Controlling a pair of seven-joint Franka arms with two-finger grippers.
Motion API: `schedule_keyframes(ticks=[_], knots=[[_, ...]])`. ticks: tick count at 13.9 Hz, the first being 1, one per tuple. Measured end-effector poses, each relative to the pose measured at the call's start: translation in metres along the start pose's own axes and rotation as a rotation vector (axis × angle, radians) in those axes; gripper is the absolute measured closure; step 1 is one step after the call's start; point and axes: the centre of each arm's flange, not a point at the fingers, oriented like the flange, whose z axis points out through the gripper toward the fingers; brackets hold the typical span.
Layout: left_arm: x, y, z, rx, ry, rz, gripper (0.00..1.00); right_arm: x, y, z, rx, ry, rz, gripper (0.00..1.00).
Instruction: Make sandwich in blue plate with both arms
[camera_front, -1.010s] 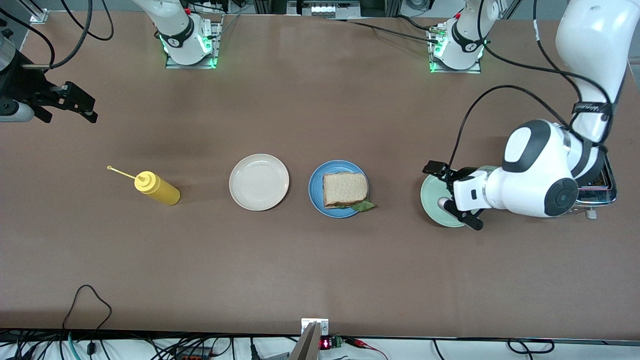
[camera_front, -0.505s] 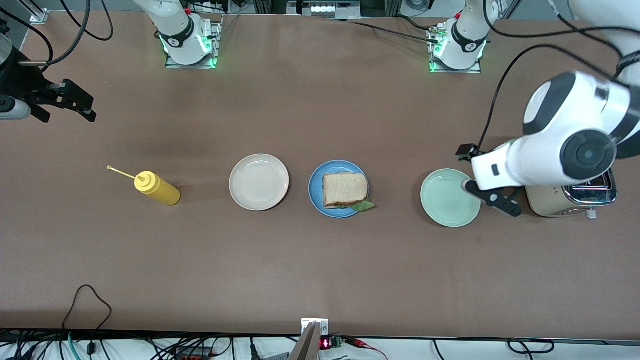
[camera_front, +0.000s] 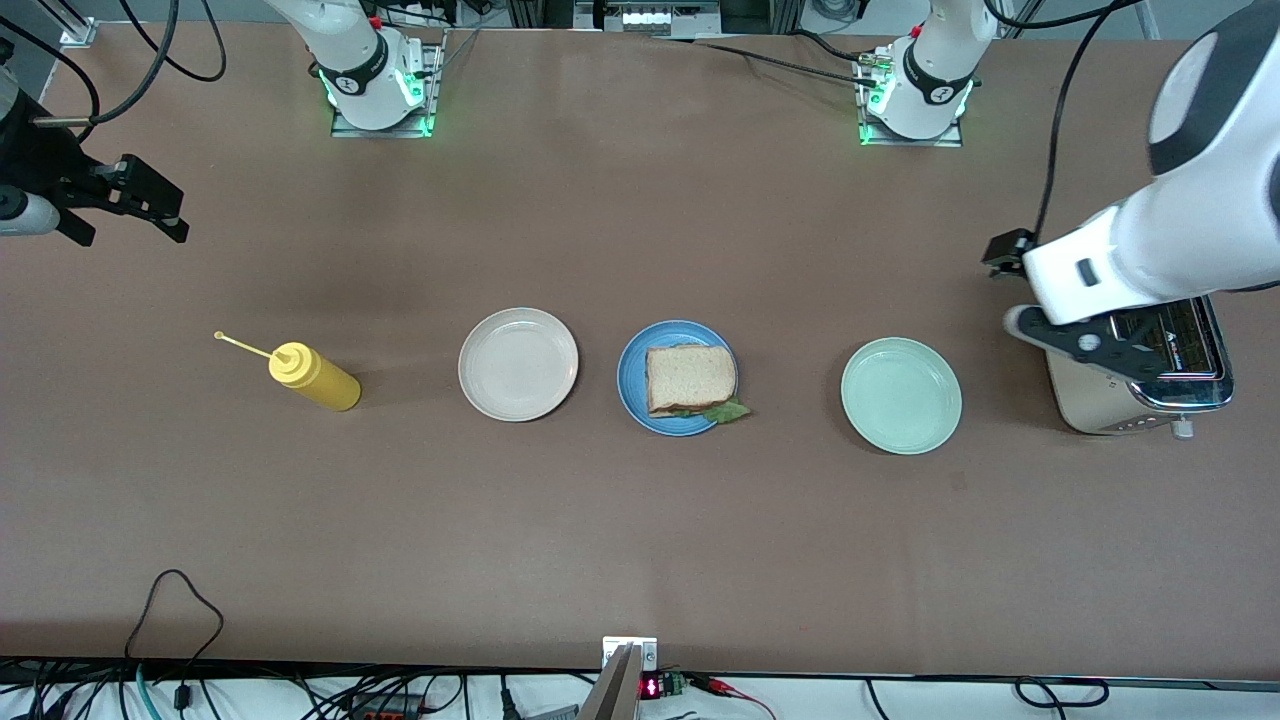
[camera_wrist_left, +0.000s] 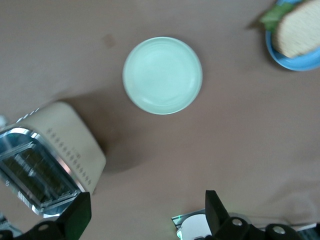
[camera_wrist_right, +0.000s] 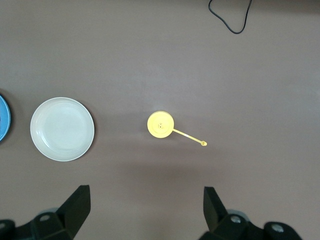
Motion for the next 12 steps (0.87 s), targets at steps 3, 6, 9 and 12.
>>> schedule_keyframes(ticks=[3,6,9,12], knots=[[-0.005,-0.018,0.001,-0.037,0.071,-0.197,0.00,0.000,-0.001,-0.001,0.000,0.002,-0.004,0.00],[-0.026,-0.043,0.011,-0.106,0.203,-0.341,0.00,0.000,0.001,-0.001,0.000,0.002,0.000,0.00],[-0.067,-0.031,0.014,-0.098,0.254,-0.356,0.00,0.000,0.002,-0.001,0.000,0.002,0.003,0.00],[-0.092,-0.018,0.009,-0.077,0.270,-0.257,0.00,0.000,0.003,-0.001,0.000,0.004,0.004,0.00]])
